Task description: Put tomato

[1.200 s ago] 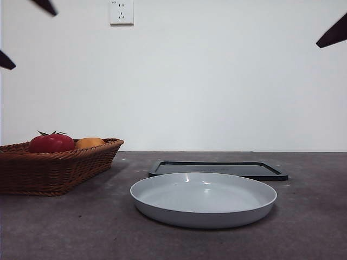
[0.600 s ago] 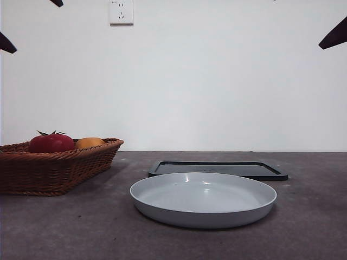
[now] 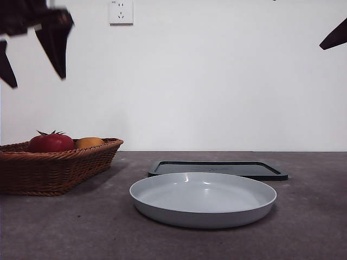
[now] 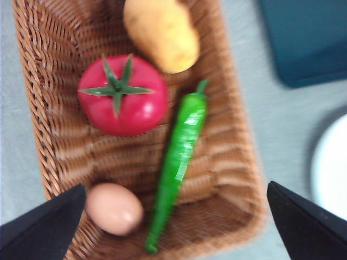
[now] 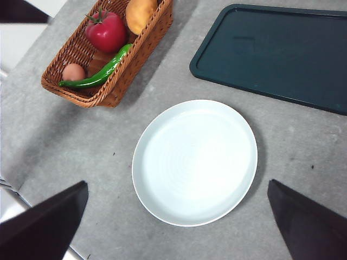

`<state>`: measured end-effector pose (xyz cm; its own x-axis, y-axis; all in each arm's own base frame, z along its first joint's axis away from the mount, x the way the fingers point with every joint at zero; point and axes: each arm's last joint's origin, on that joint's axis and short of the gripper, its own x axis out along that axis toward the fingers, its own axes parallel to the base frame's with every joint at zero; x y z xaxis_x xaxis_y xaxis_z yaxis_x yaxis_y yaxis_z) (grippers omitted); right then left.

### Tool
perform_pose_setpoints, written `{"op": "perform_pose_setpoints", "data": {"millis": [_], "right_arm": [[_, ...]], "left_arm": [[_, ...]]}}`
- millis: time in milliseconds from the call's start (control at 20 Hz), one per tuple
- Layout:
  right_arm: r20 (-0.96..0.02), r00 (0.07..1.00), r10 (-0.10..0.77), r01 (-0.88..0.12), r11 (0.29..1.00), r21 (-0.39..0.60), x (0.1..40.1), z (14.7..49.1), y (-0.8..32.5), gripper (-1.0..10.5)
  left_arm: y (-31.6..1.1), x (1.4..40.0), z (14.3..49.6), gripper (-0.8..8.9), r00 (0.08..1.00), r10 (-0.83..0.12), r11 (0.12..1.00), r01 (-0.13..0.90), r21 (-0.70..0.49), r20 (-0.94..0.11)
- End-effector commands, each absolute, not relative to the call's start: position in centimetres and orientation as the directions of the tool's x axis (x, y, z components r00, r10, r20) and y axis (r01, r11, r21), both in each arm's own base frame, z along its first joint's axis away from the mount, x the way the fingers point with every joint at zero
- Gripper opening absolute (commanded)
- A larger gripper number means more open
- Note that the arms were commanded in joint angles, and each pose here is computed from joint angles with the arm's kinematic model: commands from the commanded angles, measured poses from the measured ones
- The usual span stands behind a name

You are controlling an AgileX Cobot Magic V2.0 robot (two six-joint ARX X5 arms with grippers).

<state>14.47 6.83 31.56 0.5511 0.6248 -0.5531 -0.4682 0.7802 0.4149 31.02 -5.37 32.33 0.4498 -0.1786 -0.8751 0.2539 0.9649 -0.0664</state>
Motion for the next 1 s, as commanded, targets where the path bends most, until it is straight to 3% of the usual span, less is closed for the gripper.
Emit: {"op": "perform_pose_setpoints", "data": {"millis": [50, 500, 1000], "right_arm": [[-0.546, 0.557, 0.626, -0.466, 0.78, 0.419, 14.6, 31.9, 7.0, 6.3], [-0.561, 0.55, 0.619, -0.454, 0.785, 0.422, 14.5, 31.8, 6.9, 6.3], [-0.567, 0.562, 0.602, -0.438, 0.798, 0.413, 14.6, 31.7, 6.9, 6.3]], "left_arm": [[-5.8, 33.3, 31.1, 7.28, 0.449, -0.171, 0.948, 0.318, -0.022, -0.877], [-6.0, 39.5, 26.1, 7.19, 0.57, -0.136, 0.958, 0.284, 0.039, -0.81], [-5.0, 41.6, 21.6, 7.18, 0.508, -0.112, 0.966, 0.259, 0.027, -0.854]]}}
